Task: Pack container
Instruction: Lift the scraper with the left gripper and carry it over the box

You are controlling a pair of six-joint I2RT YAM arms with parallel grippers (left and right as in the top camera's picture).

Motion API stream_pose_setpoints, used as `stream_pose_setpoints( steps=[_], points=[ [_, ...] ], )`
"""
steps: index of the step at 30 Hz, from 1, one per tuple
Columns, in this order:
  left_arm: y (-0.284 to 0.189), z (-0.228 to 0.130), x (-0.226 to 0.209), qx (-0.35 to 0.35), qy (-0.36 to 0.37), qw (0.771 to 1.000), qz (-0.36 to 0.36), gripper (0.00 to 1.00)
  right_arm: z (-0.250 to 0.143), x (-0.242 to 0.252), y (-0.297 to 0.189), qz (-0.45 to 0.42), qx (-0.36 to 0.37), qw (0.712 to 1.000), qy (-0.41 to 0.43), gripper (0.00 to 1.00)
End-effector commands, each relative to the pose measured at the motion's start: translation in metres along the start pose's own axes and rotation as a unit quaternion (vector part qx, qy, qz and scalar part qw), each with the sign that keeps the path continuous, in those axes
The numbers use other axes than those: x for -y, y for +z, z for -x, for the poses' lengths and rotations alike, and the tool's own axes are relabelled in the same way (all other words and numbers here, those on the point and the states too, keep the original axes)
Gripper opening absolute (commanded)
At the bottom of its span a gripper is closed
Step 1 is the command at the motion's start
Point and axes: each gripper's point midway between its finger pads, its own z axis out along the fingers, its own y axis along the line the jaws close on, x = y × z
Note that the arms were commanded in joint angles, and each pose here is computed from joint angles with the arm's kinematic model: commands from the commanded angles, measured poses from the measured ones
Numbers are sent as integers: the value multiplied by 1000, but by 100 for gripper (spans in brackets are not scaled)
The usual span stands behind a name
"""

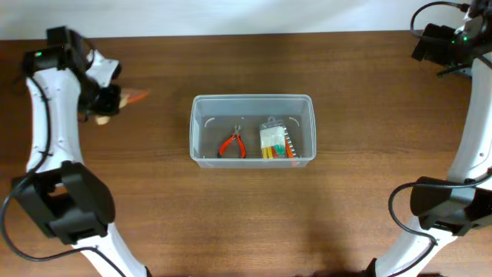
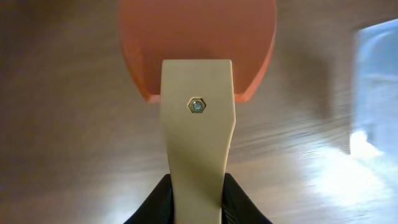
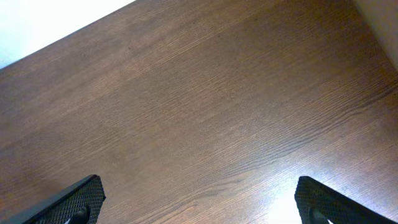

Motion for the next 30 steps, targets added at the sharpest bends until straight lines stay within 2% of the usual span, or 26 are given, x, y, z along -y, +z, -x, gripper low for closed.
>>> stream_pose_setpoints(
  steps=[1,11,21,30],
  points=[
    [-23,32,53,47,55,996,-43,2,4,0,-9,-1,14,1000,-2,99],
    [-83,69,174,117,192,972,-62,2,4,0,-9,-1,14,1000,-2,99],
    [-89,52,281,114,312,938,-98,2,4,0,-9,-1,14,1000,-2,99],
    [-78,29,324,86,356,923,-116,2,4,0,-9,-1,14,1000,-2,99]
  ],
)
